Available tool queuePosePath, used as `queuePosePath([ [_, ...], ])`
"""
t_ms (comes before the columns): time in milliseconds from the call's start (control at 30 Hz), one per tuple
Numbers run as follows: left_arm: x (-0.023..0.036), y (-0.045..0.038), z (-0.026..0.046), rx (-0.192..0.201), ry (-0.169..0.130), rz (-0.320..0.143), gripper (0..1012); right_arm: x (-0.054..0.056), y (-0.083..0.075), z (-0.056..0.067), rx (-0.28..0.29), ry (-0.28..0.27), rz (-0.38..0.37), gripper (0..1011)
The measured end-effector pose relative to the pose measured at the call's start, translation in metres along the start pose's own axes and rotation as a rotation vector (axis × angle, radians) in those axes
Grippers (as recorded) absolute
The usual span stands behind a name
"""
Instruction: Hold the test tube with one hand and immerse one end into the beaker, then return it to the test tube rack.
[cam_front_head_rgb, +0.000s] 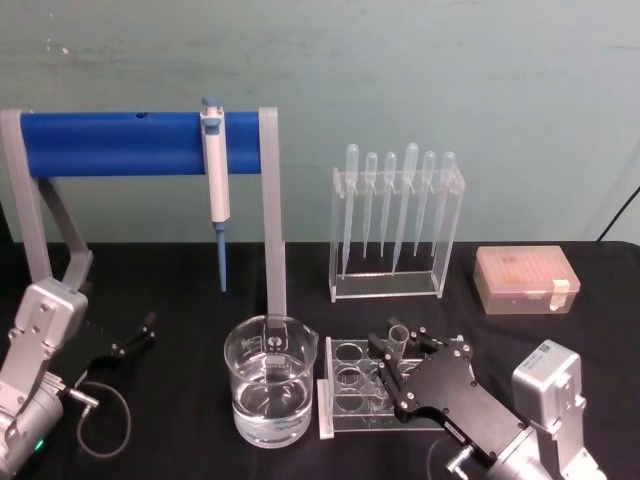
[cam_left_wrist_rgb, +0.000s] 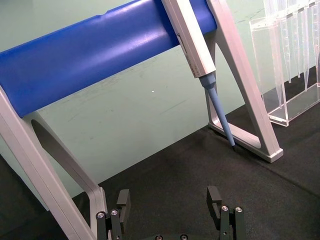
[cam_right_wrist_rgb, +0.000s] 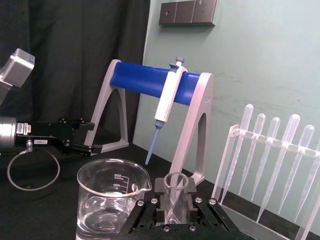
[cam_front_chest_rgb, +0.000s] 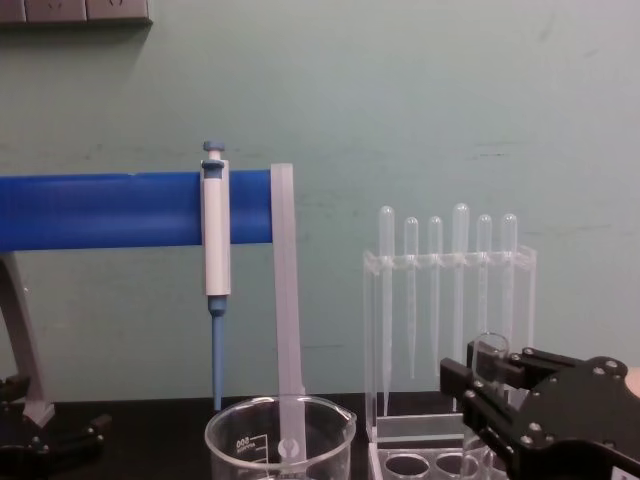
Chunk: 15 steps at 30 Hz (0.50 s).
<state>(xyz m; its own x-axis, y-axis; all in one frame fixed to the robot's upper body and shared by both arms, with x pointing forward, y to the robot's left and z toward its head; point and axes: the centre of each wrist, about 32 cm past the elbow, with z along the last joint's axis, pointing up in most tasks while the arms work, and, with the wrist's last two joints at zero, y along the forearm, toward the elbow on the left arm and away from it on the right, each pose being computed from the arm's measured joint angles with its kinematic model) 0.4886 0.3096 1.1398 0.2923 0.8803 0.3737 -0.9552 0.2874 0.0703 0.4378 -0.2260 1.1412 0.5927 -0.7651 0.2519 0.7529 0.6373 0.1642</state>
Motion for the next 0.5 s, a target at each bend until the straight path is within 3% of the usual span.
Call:
queuePosePath([
  [100, 0.0, 0.0, 0.0, 0.0, 0.0, 0.0, 1000, 0.0, -0.001, 0.002, 0.003, -0.001, -0.001, 225],
  [500, 0.0, 0.0, 0.0, 0.0, 0.0, 0.0, 1000, 0.004, 0.0, 0.024, 0.02, 0.026, -0.012, 225],
])
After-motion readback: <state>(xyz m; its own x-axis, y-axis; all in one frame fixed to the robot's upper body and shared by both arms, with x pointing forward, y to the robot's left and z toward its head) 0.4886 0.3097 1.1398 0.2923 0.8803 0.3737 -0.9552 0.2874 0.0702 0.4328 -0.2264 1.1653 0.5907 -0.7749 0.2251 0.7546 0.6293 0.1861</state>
